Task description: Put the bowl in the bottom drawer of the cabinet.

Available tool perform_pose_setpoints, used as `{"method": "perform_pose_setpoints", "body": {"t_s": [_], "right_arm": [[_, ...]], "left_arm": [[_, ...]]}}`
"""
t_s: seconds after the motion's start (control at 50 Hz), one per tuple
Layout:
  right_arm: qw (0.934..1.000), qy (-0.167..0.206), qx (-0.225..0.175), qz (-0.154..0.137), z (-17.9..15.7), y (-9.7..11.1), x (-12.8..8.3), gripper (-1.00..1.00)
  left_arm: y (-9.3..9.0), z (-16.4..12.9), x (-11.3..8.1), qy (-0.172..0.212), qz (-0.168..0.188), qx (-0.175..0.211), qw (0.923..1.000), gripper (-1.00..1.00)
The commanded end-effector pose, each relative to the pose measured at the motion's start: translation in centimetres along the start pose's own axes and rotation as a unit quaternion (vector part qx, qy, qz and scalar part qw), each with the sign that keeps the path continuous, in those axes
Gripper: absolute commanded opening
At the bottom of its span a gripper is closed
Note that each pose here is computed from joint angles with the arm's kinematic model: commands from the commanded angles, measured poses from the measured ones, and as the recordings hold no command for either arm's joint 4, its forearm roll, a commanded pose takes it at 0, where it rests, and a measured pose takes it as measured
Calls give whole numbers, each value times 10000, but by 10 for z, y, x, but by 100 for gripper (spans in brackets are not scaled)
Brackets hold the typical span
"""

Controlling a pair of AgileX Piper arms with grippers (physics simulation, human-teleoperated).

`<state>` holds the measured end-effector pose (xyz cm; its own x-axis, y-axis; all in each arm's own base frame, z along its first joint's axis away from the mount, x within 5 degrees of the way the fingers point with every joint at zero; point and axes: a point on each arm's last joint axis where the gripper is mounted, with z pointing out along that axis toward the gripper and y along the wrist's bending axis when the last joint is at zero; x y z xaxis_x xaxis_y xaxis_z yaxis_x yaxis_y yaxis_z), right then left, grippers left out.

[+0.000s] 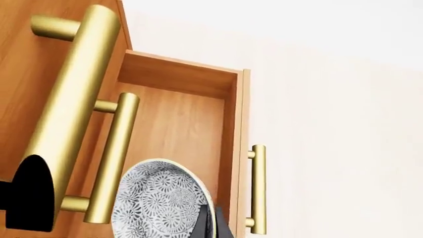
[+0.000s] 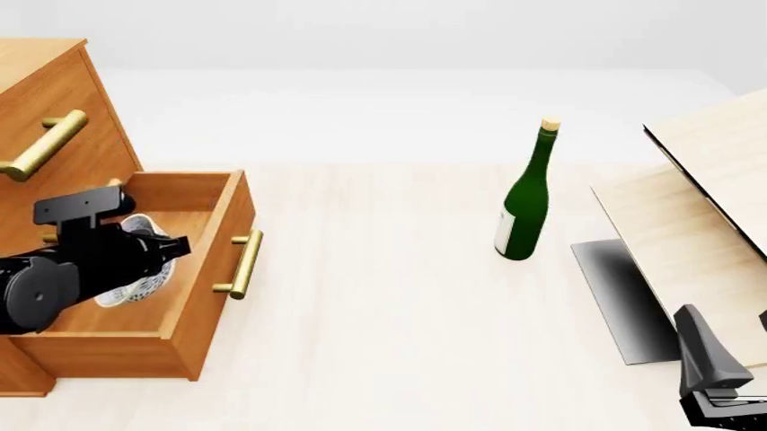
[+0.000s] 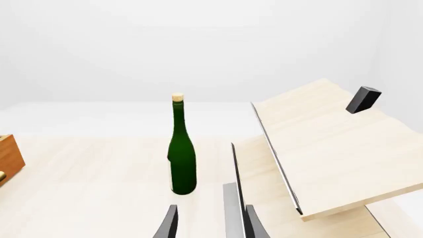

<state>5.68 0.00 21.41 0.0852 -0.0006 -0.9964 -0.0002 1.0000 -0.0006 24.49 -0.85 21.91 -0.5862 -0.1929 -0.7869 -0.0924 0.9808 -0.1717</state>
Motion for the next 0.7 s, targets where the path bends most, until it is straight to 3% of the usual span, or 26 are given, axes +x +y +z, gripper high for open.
{"method": "perform_pose_setpoints", "body": {"t_s": [0.02, 0.7], "right_arm": [[10000, -1, 0, 0, 0, 0, 0, 100], [10000, 1, 0, 0, 0, 0, 0, 100]], "left_arm": [[8, 1, -3, -61, 201, -135, 9997, -100], [17, 14, 4, 40, 309, -263, 9992, -100]]}}
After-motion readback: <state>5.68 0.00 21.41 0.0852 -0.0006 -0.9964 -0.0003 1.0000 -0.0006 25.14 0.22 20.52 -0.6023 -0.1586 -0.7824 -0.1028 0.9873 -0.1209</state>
